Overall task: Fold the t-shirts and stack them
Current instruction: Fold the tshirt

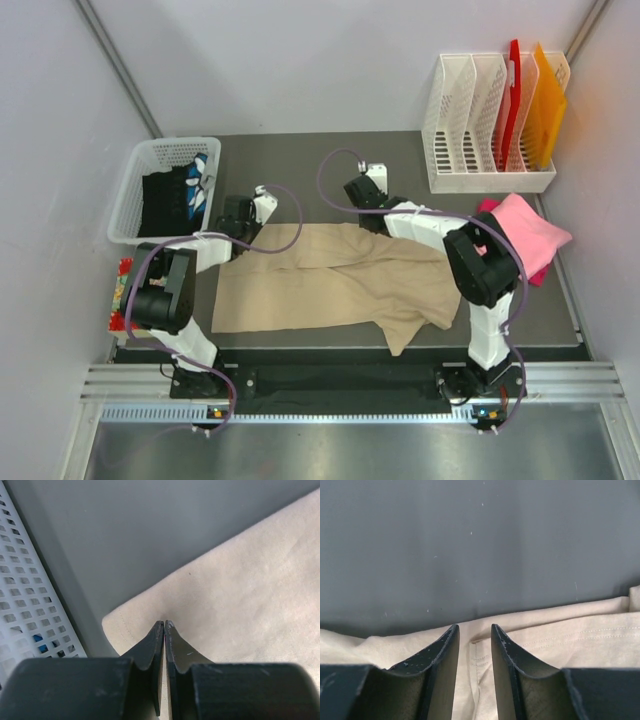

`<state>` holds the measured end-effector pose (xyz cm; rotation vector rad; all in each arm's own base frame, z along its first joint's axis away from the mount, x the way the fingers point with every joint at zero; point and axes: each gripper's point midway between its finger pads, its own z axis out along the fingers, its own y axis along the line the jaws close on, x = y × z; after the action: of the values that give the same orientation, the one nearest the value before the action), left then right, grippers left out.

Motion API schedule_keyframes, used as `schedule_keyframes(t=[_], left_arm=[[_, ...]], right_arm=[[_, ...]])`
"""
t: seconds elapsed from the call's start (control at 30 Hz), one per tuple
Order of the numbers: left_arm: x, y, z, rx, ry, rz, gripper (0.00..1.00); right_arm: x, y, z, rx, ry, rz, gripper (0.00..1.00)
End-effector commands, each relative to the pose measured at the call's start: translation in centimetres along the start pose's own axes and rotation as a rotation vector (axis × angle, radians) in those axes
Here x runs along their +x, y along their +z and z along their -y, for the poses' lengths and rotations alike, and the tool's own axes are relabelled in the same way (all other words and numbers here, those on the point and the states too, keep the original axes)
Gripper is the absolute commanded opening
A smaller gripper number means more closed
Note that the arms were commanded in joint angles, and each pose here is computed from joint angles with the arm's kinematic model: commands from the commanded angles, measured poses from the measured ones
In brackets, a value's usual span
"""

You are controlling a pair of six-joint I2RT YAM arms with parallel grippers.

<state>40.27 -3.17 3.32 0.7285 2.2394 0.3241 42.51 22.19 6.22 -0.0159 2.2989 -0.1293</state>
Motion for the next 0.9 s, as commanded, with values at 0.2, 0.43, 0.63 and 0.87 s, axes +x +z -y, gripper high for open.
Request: schedule_keyframes(t=[0.2, 0.43, 0.63, 0.87], left_arm=[[-0.6, -0.7, -0.7, -0.033, 0.008, 0.034, 0.09], [0.0, -0.8, -0.5, -0.034, 0.013, 0.028, 0.09], [0.3, -0.5, -0.7, -0.05, 0.025, 0.019, 0.09], [0.3, -0.4, -0.7, -0.053, 0.031, 0.019, 0.09]], right_arm=[[2.4, 1.5, 0.2, -0.001, -0.001, -0.034, 0.32], [3.0, 2.4, 1.1, 0.006, 0.012, -0.053, 0.2], [2.4, 1.3, 1.5, 0.006, 0.026, -0.034, 0.0], [0.4, -2.7, 2.9, 0.017, 0.037, 0.043, 0.0]])
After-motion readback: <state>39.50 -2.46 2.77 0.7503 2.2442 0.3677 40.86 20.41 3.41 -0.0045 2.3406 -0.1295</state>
